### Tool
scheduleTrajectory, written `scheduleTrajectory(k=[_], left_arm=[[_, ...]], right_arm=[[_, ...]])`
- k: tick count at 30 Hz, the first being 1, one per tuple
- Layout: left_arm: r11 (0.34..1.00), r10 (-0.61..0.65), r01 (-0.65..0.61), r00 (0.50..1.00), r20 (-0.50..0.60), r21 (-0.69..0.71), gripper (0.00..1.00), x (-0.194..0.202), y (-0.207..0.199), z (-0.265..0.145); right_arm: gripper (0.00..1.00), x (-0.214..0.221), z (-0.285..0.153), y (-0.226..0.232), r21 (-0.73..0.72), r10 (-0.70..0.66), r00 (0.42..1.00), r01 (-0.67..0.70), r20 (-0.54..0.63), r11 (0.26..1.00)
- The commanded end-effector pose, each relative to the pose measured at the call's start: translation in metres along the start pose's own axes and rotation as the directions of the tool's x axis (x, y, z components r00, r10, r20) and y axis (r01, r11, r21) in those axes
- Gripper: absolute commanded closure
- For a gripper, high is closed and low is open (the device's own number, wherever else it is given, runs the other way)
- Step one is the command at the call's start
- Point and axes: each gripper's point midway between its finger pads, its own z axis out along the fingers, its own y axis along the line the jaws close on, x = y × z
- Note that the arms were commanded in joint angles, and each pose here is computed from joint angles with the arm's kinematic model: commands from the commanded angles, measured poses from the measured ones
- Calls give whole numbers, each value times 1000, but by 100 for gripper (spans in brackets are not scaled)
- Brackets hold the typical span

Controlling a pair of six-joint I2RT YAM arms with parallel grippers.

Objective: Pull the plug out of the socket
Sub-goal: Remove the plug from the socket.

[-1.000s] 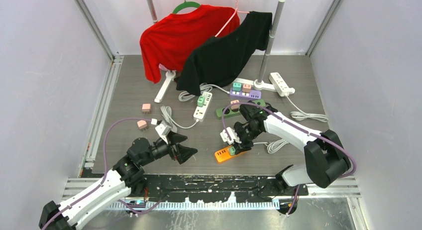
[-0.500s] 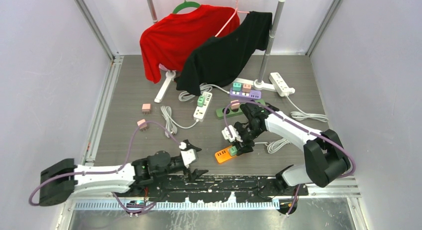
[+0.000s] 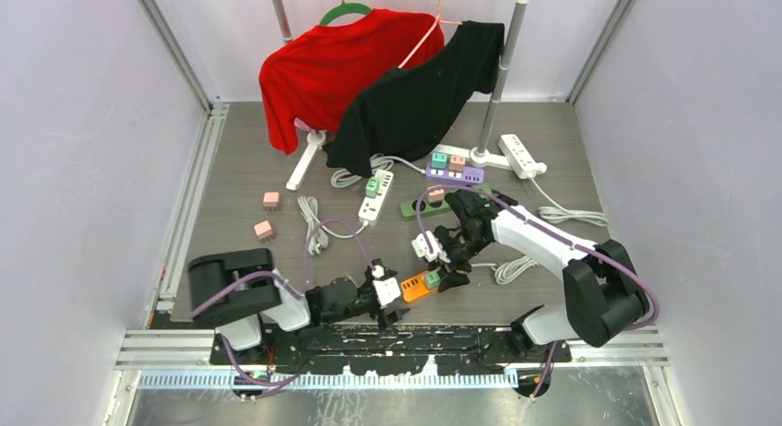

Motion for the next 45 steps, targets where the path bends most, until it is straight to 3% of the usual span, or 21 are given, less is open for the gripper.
scheduleTrajectory(k=[1, 11, 24, 27, 31, 34, 38, 45], left_arm=[[998, -53, 55, 973, 226, -6, 10, -54, 0, 22], [995, -80, 89, 985, 152, -54, 25, -26, 5, 33], [993, -108, 113, 987, 119, -43, 50, -13, 1, 33], [992, -114, 120, 987, 115, -38, 62, -12, -1, 32], [991, -122, 127, 986, 115, -36, 89, -11, -1, 32], [991, -125, 130, 985, 118, -33, 99, -13, -2, 32], [990, -133, 136, 984, 118, -23, 100, -13, -3, 33], [988, -149, 152, 984, 100, -28, 100, -6, -4, 31]], right_arm=[[39, -20, -10, -7, 31, -46, 997, 45, 57, 999], [39, -22, -10, -6, 28, -54, 996, 52, 71, 998], [50, -26, -8, -4, 25, -57, 993, 55, 102, 998], [56, -27, -7, -4, 22, -61, 992, 59, 110, 998], [67, -28, -2, -2, 8, -71, 991, 71, 111, 997], [79, -30, 2, -2, 2, -75, 991, 76, 109, 997], [90, -35, 8, -2, -8, -78, 990, 79, 116, 997], [98, -33, 2, -6, 7, -76, 994, 76, 84, 997]])
